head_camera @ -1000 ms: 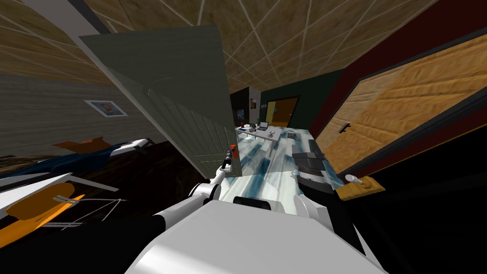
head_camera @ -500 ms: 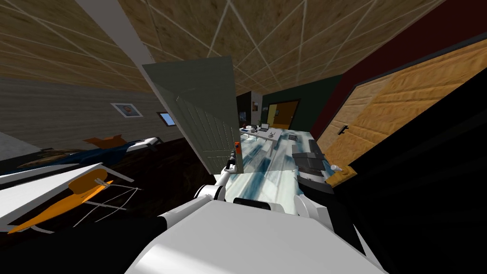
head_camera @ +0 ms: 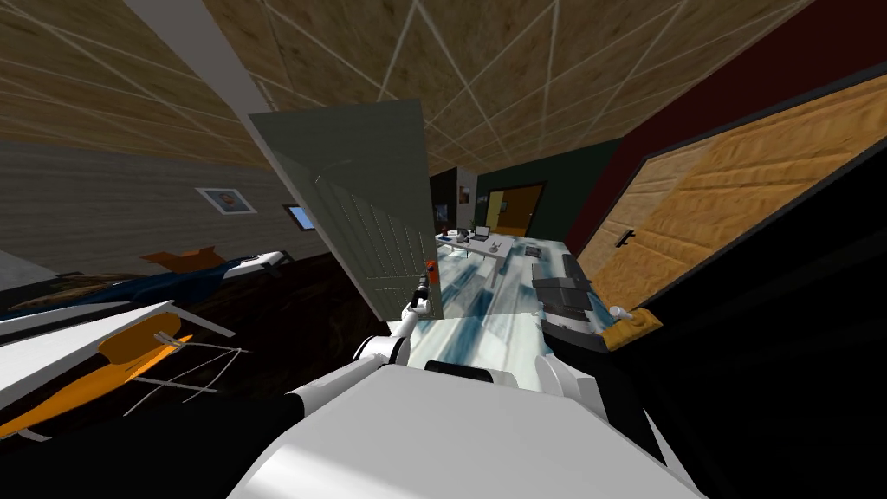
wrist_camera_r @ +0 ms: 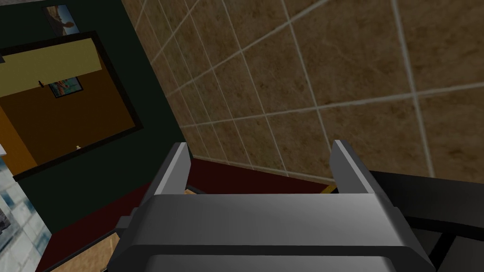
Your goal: Push the door open
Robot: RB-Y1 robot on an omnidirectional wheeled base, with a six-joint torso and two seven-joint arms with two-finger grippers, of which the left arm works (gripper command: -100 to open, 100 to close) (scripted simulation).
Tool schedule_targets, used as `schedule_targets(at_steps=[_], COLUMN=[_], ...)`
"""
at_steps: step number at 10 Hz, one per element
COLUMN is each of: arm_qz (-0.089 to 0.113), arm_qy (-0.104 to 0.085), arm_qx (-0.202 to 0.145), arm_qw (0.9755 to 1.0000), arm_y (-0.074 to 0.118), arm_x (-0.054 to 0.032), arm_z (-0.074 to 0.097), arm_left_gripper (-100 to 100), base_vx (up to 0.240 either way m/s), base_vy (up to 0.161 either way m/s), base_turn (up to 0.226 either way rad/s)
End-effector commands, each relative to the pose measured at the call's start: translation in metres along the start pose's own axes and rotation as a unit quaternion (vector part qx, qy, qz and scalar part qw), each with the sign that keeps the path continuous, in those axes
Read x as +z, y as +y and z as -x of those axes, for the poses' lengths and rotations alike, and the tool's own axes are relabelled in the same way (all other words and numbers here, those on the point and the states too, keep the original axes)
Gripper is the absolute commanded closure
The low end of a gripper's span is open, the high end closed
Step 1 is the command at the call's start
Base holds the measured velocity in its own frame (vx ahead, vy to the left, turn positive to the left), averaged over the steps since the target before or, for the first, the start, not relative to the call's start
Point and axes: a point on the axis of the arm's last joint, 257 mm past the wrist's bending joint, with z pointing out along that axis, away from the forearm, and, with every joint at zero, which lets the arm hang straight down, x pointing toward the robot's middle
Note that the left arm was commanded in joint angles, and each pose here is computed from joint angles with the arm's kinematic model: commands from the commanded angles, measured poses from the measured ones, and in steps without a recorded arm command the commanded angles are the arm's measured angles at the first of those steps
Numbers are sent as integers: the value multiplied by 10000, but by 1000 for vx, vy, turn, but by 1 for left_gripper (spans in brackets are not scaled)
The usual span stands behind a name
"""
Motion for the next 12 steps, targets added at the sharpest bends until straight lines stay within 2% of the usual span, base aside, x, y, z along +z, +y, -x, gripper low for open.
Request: schedule_targets(at_steps=[1,4,5,6,11,12], arm_qz=[-20,-2,-11,-11,-11,22], arm_qy=[-29,-16,-24,-24,-24,-150], arm_qx=[10,-118,-84,-84,-84,-46], arm_qw=[10000,9999,10000,10000,10000,9999], arm_y=[-4,29,22,22,22,49], arm_x=[-1,-42,-38,-38,-38,-32], arm_z=[52,-68,-25,-25,-25,148], arm_left_gripper=[-100,-100,-100,100,100,100], base_vx=[230,251,105,-9,-23,122], base_vy=[-3,-6,27,-7,-5,-78], base_turn=[-18,-36,-8,8,0,26])
